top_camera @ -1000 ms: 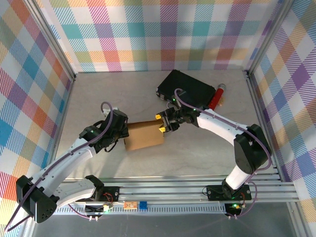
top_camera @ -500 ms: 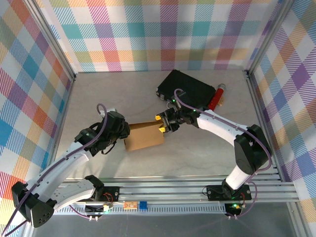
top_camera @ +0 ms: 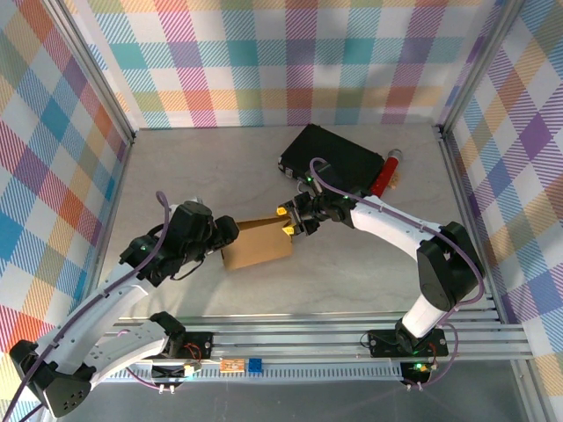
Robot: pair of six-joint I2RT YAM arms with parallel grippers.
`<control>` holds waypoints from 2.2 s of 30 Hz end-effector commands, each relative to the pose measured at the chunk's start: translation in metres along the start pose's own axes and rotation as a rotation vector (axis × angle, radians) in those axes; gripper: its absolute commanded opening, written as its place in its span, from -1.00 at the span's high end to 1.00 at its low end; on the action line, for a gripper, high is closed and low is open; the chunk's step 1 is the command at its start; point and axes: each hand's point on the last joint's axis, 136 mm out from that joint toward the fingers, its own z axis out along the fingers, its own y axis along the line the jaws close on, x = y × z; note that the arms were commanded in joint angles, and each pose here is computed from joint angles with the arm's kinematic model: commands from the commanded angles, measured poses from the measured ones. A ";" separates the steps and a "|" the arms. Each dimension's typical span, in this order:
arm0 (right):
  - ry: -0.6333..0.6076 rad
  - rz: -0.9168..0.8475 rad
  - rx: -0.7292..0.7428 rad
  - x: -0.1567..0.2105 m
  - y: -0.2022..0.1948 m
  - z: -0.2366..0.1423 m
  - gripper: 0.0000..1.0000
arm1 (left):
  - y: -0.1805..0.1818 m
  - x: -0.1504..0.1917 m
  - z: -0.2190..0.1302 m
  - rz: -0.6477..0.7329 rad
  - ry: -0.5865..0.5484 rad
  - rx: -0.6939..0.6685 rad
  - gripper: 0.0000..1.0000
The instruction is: Fold the paper box
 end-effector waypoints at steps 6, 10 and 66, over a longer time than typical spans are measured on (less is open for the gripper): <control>-0.082 0.035 0.122 -0.019 -0.040 0.007 0.22 | 0.007 -0.011 0.002 -0.496 0.107 0.045 -0.59; -0.081 0.036 0.123 -0.020 -0.042 0.007 0.22 | 0.000 -0.022 0.010 -0.678 0.103 0.159 -0.60; -0.091 -0.046 0.224 -0.024 -0.078 -0.003 0.24 | 0.072 0.039 0.056 -1.034 0.147 0.100 0.67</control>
